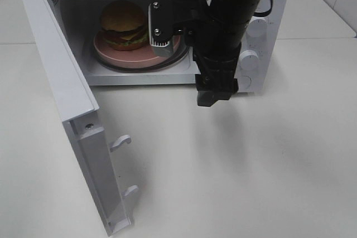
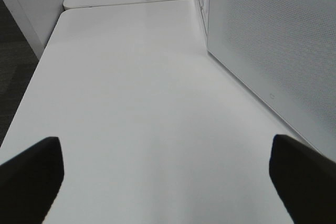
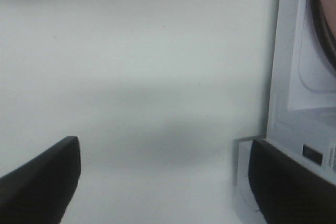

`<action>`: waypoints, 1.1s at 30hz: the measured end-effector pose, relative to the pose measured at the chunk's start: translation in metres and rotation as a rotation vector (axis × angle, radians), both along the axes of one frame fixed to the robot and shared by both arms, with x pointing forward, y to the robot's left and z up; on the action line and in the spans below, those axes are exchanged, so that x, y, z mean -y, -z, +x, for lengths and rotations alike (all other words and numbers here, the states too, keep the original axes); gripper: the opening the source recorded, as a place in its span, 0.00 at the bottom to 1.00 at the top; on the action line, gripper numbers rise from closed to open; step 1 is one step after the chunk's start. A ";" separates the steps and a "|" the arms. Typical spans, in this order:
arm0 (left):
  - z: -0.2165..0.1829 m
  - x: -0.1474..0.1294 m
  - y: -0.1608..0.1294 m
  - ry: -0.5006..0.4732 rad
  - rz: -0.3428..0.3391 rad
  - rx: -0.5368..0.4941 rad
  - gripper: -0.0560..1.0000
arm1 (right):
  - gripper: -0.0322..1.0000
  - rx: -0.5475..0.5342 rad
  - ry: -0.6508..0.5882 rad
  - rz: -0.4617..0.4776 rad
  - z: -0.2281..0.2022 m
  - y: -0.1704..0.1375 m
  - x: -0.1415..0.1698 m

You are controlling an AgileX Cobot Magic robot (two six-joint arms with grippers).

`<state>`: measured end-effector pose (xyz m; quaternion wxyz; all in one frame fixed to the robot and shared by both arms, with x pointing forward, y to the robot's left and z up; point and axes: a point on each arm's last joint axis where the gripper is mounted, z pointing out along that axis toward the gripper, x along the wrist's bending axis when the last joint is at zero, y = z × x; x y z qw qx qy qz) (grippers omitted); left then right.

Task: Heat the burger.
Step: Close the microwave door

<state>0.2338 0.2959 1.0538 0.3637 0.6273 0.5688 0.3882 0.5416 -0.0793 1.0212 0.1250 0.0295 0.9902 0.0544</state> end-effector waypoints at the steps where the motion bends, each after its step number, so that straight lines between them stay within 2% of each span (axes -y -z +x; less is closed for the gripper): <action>1: 0.000 0.000 0.000 0.000 0.000 0.000 0.99 | 0.86 0.002 0.027 0.007 -0.008 -0.006 0.006; 11: 0.000 0.000 0.000 0.000 0.000 0.000 0.99 | 0.85 0.014 0.148 0.049 -0.048 -0.030 0.037; 12: 0.000 0.000 0.000 0.000 0.000 0.000 0.99 | 0.84 0.024 0.190 0.062 -0.054 -0.033 0.046; 19: 0.000 0.000 0.000 0.000 0.000 0.000 0.99 | 0.81 0.040 0.313 0.082 -0.066 -0.036 0.076; 21: 0.000 0.000 0.000 0.000 0.000 0.000 0.99 | 0.78 0.035 0.373 0.077 -0.071 -0.033 0.097; 24: 0.000 0.000 0.000 0.000 0.000 0.000 0.99 | 0.76 0.035 0.390 0.077 -0.072 -0.033 0.102; 26: 0.000 0.000 0.000 0.000 0.000 0.000 0.99 | 0.75 0.026 0.485 0.082 -0.073 -0.030 0.117; 27: 0.000 0.000 0.000 0.000 0.000 0.000 0.99 | 0.75 0.026 0.485 0.082 -0.073 -0.030 0.117; 29: 0.000 0.000 0.000 0.000 0.000 0.000 0.99 | 0.74 0.019 0.705 0.114 -0.069 -0.028 0.139; 32: 0.000 0.000 0.000 0.000 0.000 0.000 0.99 | 0.74 0.021 0.768 0.121 -0.067 -0.027 0.146; 33: 0.000 0.000 0.000 0.000 0.000 0.000 0.99 | 0.74 0.026 0.916 0.142 -0.064 -0.026 0.158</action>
